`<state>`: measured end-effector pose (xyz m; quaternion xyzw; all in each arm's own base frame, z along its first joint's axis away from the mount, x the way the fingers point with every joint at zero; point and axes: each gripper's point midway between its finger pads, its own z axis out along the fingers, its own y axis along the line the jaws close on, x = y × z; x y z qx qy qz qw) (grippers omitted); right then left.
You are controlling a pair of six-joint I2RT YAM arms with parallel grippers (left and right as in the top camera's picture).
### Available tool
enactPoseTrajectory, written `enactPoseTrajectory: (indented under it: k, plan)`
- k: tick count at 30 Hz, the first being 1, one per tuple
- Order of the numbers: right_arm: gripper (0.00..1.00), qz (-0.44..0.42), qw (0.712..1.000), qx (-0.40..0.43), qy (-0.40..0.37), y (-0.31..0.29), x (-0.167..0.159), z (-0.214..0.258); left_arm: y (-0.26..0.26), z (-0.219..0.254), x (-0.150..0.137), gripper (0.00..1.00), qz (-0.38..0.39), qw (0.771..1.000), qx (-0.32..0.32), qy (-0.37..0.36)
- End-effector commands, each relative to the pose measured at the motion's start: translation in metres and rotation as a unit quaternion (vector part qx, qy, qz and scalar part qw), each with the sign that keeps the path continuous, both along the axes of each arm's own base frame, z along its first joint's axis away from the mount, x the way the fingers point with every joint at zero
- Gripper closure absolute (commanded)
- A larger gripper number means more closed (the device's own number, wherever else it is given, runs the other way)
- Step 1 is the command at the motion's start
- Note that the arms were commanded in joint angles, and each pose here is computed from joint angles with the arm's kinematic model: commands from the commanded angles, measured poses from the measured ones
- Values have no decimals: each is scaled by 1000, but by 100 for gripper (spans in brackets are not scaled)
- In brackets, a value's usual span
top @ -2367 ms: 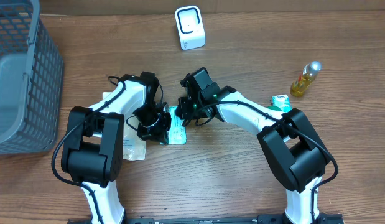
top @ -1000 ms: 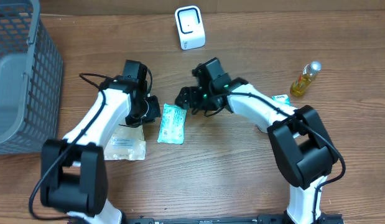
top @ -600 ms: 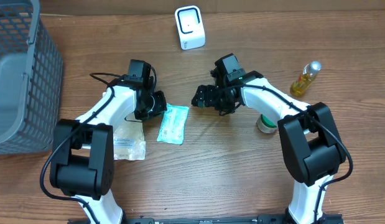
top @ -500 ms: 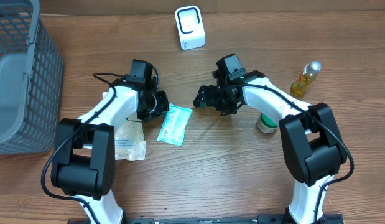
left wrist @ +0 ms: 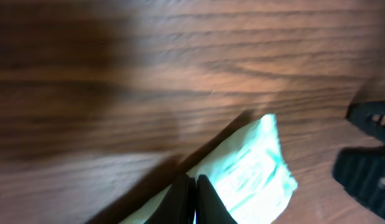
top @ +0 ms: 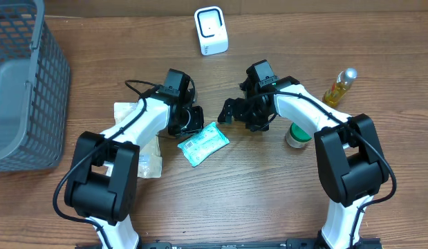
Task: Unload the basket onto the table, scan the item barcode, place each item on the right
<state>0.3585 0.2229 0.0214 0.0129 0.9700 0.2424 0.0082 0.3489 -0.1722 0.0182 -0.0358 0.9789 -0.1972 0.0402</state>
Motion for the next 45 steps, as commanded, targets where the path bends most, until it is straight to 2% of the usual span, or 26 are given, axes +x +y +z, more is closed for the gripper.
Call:
enactPoseTrajectory:
  k: [1, 7, 8, 10, 12, 15, 26, 36, 41, 45]
  plan:
    - [0, 11, 1000, 4, -24, 1, 6, 13, 12, 21, 10, 91, -14, 1000, -3, -10]
    - [0, 6, 999, -10, -36, -3, 12, 12, 40, 21, -4, 83, -33, 999, 13, 26]
    - [0, 6, 999, -10, -36, -3, 12, 12, 44, 20, -8, 83, -35, 999, 16, 32]
    - [2, 6, 999, -10, -35, -3, 11, 11, 49, 20, -14, 90, -36, 998, 19, 46]
    - [14, 7, 999, -10, -34, -3, 11, 11, 53, 20, -22, 96, -46, 997, 20, 60]
    - [25, 9, 1000, -7, -27, -2, 7, 11, 53, 20, -33, 96, -68, 995, 18, 75]
    - [26, 26, 999, 24, 2, 5, -12, 3, 53, 7, -39, 96, -73, 992, 19, 99]
    - [27, 34, 997, 64, 11, 14, -23, -4, 50, -36, -45, 96, -73, 986, 14, 149]
    - [39, 45, 993, 111, 13, 25, -30, -5, 51, -45, -48, 96, -72, 984, 15, 162]
    - [41, 53, 988, 143, 15, 30, -38, -8, 51, -45, -48, 96, -72, 984, 15, 162]
